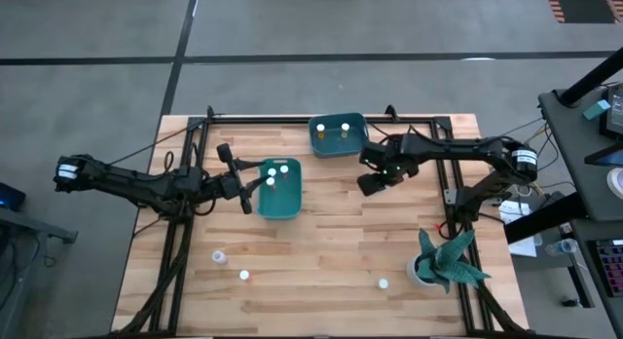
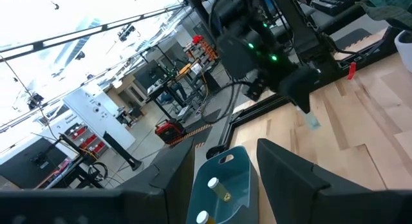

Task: Pick and place medicine bottles into bin by pill shape (circle, oval)
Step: Put the blue tablet pill bottle into the blue bin

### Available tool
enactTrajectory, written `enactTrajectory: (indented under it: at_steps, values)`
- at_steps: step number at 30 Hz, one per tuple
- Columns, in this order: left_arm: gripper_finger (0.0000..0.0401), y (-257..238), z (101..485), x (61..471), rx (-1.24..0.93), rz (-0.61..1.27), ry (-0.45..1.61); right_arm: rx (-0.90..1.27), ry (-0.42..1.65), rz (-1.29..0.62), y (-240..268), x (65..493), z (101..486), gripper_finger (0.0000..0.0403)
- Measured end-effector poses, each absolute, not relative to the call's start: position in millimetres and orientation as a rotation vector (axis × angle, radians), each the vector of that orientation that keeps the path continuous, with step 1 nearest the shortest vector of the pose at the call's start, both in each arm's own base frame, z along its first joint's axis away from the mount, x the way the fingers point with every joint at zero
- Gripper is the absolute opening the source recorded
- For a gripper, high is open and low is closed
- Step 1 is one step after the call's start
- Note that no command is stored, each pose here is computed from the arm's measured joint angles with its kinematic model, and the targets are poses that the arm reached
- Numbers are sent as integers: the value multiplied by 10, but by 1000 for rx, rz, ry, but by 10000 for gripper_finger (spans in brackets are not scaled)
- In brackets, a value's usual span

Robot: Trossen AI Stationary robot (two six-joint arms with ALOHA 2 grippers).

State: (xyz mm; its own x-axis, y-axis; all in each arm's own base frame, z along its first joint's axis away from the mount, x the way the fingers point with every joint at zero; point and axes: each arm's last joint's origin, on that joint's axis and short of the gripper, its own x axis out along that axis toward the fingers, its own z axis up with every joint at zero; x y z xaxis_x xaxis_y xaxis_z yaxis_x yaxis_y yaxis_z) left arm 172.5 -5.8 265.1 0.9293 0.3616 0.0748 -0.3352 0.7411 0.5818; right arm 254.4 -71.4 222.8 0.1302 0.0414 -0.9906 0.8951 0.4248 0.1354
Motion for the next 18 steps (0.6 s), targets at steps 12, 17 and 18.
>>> enactTrajectory:
  at_steps: [12,17,18]
  values:
    - [153,-58,2654,1724,628,383,41,798,1265,-665,-898,3109,2662,111]
    - [153,-58,2652,1726,629,383,43,696,1306,-629,-1079,3371,2760,111]
    - [153,-58,2653,1725,629,383,42,686,1309,-625,-1130,3405,2776,111]
